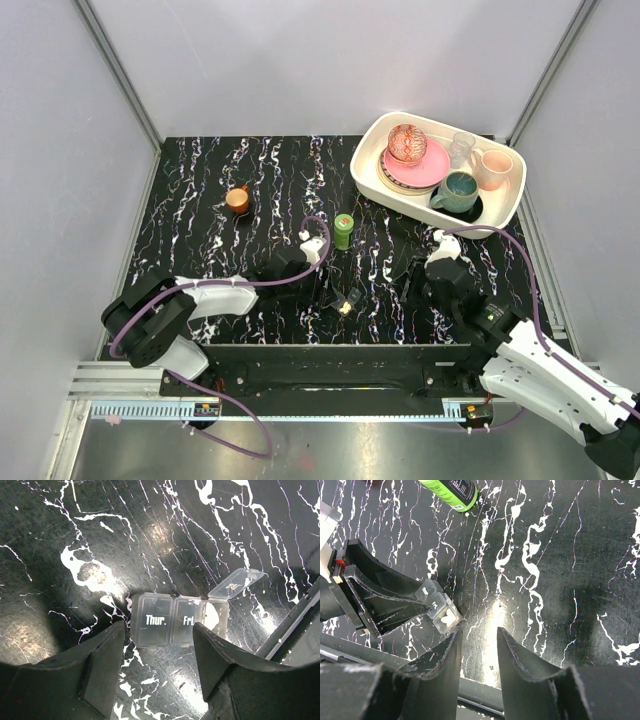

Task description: Sort the pills into containers

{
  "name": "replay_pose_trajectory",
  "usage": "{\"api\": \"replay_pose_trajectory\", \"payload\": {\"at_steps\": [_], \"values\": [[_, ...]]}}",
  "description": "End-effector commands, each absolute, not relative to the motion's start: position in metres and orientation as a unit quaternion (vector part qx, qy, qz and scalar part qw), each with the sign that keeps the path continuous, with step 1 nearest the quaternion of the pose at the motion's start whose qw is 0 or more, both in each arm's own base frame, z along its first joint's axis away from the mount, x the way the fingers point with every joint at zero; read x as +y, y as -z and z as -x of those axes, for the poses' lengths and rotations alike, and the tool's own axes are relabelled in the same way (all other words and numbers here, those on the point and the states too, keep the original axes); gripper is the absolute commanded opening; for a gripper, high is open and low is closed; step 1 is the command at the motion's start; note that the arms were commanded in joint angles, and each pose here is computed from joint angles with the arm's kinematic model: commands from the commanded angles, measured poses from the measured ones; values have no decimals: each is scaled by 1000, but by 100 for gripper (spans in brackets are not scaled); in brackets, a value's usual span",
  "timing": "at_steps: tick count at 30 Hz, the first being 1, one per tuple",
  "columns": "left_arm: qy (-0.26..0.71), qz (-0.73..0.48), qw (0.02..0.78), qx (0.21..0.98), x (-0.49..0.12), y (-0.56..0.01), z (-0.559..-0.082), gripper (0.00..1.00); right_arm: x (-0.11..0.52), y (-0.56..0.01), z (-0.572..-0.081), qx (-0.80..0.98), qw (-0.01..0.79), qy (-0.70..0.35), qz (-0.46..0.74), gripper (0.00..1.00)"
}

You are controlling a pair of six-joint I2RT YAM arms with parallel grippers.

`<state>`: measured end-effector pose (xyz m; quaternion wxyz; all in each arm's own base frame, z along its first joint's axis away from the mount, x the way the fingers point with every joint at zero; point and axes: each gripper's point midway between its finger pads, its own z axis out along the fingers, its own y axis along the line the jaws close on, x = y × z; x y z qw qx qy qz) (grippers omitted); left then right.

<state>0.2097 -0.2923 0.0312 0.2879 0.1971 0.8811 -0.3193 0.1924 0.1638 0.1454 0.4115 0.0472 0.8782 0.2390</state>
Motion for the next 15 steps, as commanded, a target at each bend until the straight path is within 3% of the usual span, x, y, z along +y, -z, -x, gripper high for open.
{"api": "replay_pose_trajectory", "payload": {"at_steps": [1,15], "values": [[350,-206,315,858,-308,-52,-221,60,164,-147,-194,875,415,-244,-54,39],[356,-205,304,859,-309,-43,-218,54,166,-137,-191,884,397,-241,-51,29]]}}
